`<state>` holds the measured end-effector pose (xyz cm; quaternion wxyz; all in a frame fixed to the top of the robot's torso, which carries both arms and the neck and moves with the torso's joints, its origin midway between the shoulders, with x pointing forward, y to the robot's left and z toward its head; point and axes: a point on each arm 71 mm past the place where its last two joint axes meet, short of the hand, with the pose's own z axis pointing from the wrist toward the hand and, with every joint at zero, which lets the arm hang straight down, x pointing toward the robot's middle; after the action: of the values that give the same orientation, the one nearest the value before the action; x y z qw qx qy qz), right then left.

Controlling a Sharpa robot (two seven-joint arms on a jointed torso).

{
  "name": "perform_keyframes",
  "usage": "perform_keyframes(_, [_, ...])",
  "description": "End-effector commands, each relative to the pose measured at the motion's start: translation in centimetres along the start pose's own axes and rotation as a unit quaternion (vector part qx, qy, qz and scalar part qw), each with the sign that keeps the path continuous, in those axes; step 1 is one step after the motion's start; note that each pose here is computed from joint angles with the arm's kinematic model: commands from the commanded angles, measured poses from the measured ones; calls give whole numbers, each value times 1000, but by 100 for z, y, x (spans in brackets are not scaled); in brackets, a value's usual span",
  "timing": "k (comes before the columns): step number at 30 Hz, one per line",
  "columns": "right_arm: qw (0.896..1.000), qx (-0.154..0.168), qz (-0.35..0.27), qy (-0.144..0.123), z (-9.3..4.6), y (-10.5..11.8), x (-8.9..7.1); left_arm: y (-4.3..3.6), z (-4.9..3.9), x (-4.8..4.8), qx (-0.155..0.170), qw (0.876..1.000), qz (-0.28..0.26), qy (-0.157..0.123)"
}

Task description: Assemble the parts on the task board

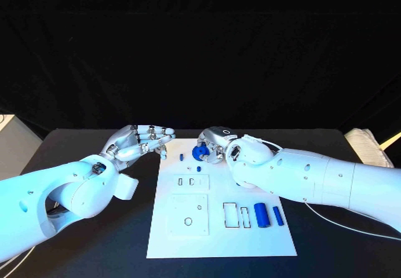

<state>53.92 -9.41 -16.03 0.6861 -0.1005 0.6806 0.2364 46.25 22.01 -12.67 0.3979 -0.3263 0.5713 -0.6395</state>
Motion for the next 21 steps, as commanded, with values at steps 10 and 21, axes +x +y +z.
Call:
perform_keyframes(10, [999, 3, 11, 38, -10, -51, 59, -18, 0, 11, 3, 1000, -1, 7])
perform_keyframes(21, [999, 2, 17, 43, -40, -89, 59, -15, -3, -2, 1, 1000, -1, 6])
